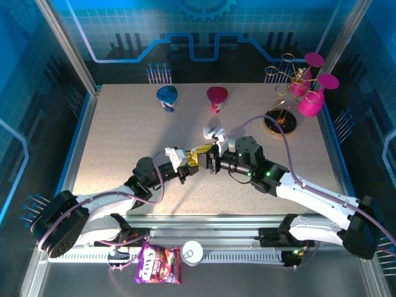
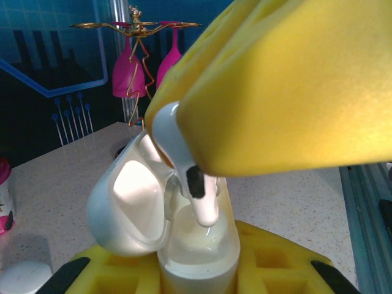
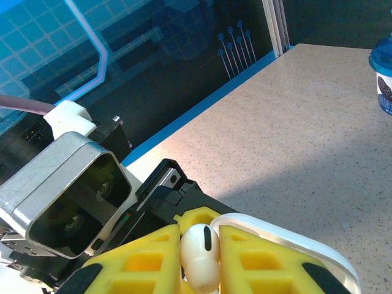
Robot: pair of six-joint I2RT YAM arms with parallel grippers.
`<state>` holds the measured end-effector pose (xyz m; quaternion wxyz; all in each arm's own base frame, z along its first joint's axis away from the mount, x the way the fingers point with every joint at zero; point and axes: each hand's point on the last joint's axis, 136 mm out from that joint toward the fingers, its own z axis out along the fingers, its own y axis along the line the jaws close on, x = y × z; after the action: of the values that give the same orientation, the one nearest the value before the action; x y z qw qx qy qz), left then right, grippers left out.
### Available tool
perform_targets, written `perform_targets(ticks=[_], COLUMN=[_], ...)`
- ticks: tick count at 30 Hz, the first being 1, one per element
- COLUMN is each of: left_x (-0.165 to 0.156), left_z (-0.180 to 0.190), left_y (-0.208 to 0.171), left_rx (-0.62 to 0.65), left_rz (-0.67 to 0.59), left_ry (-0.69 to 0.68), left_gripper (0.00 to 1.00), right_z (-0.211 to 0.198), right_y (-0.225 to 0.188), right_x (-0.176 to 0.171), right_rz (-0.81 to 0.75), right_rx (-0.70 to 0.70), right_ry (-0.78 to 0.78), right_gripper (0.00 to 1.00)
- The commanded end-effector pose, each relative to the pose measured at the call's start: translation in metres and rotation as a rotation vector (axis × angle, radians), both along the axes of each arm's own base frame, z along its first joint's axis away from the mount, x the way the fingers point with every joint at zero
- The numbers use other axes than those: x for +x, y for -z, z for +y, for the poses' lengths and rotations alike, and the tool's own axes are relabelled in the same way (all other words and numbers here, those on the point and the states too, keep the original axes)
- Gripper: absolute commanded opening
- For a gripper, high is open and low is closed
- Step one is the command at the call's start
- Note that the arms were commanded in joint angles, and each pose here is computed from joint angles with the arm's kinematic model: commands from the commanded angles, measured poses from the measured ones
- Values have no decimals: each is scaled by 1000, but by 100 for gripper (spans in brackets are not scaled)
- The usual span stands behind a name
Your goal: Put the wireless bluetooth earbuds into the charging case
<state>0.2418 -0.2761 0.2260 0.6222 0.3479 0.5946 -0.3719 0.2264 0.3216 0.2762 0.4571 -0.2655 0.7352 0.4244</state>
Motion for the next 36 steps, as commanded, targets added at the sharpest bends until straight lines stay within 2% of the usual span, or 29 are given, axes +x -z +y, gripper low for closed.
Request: perform_targets(ticks=[1, 14, 29, 36], left_x=[8, 15, 21, 22], left_z=[1, 4, 4, 5], left_y=[-33, -33, -30, -32], left_rx=[-75, -81, -80, -87], left_rz=[-42, -24, -25, -32], left_ry=[-32, -75, -98, -107], left_gripper=[0, 0, 0, 0], right_z=[5, -8, 8, 11], right_y=[-10, 3, 8, 16], right_x=[0, 17, 15, 15], right_rz=[-42, -37, 92, 104], right_rx=[8, -90, 43, 37], right_ry=[0, 163, 166, 183], right_gripper=[18, 16, 16, 16])
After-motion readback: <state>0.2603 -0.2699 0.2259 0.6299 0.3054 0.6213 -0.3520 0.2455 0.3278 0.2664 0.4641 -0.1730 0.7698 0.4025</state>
